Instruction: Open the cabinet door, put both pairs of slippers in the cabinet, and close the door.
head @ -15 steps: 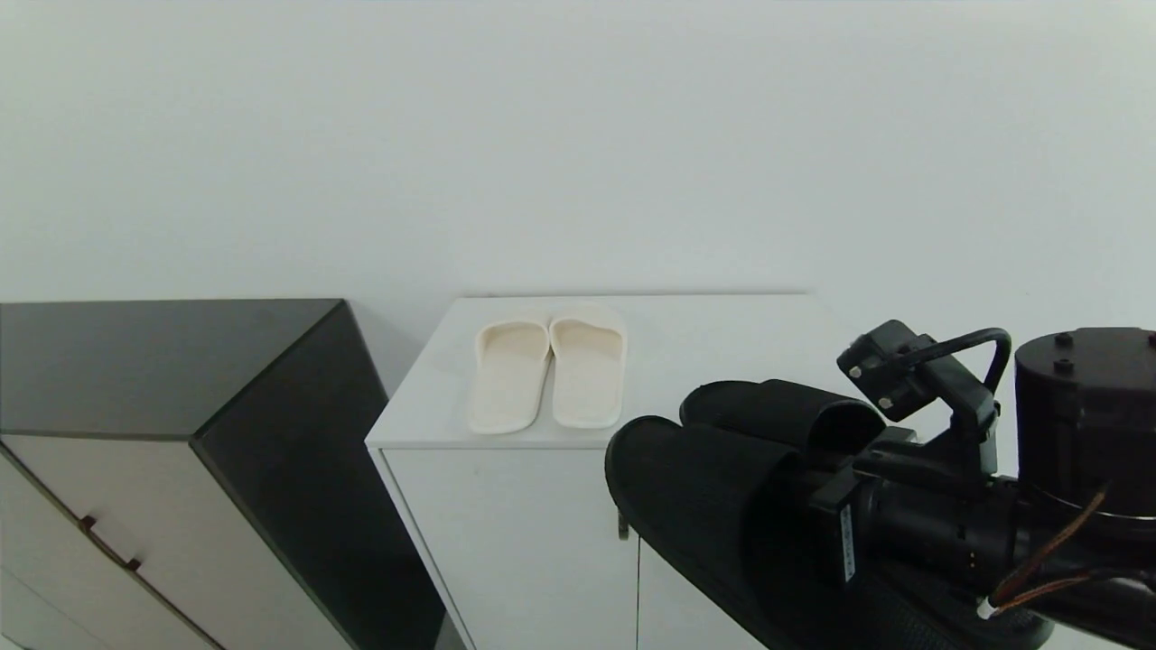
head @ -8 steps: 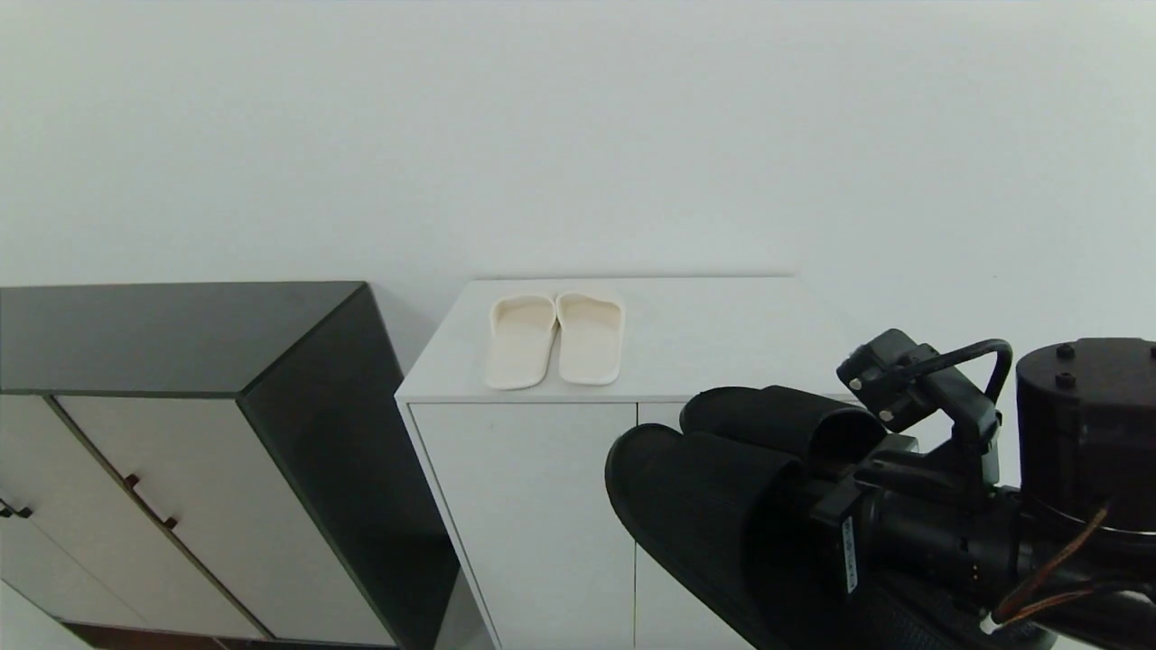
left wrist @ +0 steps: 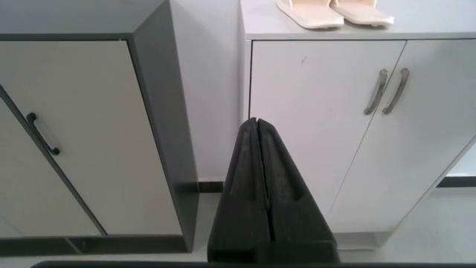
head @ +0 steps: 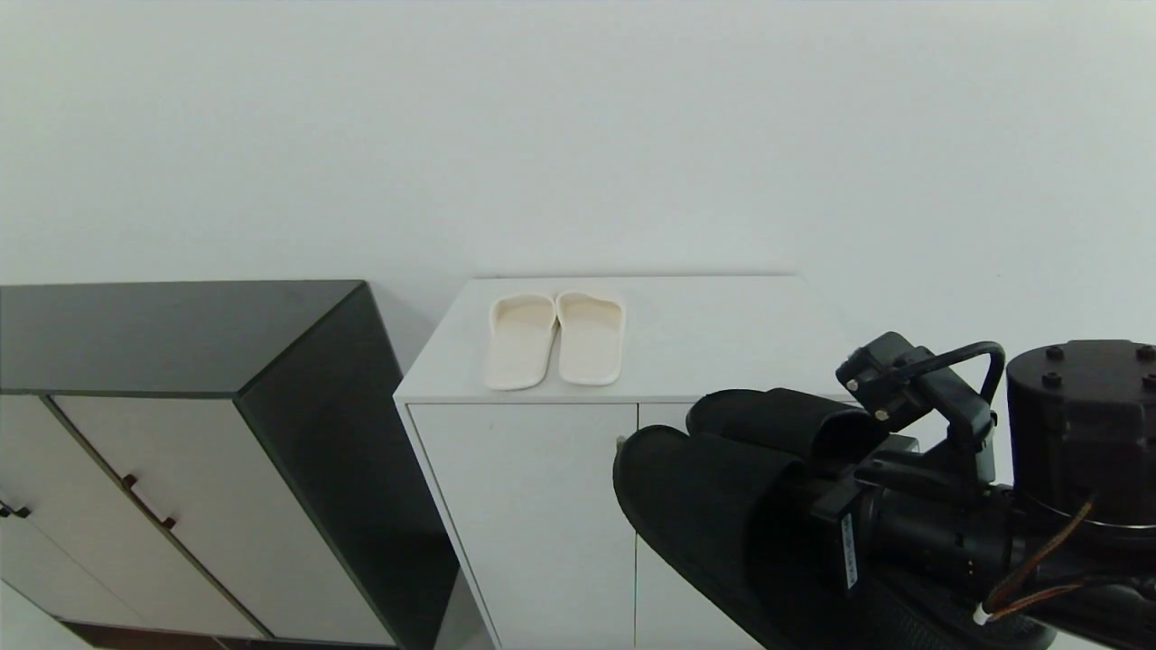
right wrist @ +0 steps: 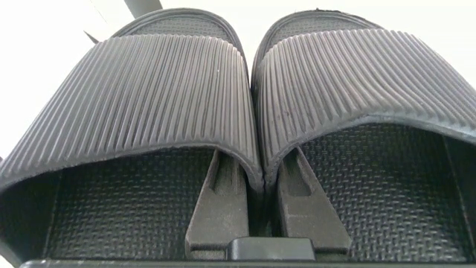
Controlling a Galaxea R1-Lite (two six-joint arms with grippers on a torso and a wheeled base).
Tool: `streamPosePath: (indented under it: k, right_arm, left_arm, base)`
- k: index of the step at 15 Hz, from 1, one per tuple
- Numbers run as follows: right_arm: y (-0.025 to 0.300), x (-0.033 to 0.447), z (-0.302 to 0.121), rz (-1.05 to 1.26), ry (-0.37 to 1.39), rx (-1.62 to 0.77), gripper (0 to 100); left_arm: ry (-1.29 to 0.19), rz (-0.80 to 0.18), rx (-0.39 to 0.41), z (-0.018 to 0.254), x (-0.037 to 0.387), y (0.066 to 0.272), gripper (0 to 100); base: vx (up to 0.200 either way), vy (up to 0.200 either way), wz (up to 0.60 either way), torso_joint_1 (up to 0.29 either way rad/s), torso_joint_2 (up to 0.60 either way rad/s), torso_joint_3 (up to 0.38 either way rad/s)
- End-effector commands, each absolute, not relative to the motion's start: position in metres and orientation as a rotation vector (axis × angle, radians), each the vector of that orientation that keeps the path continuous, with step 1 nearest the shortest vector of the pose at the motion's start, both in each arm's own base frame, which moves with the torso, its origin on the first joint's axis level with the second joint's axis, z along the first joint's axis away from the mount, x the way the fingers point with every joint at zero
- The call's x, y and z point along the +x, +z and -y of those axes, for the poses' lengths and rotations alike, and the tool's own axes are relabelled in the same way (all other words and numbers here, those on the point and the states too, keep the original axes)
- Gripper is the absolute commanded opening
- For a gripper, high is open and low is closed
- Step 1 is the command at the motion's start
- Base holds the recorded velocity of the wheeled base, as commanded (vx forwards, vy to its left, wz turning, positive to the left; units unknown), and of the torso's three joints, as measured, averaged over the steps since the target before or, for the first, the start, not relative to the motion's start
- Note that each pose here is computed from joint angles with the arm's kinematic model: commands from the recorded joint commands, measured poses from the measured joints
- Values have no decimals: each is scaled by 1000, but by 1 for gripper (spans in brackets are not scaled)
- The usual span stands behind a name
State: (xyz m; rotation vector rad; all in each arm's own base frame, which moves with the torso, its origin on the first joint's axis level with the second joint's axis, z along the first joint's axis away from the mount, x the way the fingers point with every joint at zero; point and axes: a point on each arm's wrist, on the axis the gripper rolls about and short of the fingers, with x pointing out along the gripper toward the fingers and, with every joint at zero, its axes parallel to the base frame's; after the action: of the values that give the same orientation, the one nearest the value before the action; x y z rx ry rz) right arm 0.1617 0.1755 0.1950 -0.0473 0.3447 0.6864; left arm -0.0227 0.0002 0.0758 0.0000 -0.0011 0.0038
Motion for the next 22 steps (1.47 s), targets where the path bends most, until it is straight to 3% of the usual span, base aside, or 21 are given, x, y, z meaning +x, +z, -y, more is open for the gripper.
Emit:
streamPosePath:
  k: [1, 8, 9, 22]
  right_arm:
    - [194, 162, -176, -349, 688, -50, 0]
    - [191, 164, -178, -361, 685, -57, 0]
    - [190, 164, -178, -361, 687, -61, 0]
    - [186, 160, -179, -357, 703, -73, 0]
  left_arm:
    - [5, 2, 0, 0, -23, 76, 0]
    - [3, 2, 8, 0, -23, 76, 0]
    - [5, 2, 5, 0, -23, 76, 100]
    - [-6, 2, 8, 0, -23, 76, 100]
  base:
    - [0, 0, 0, -32, 51, 41]
    - [0, 0, 0, -200, 477, 272]
    - [0, 0, 0, -222, 530, 315]
    - [0, 0, 0, -172, 499, 320]
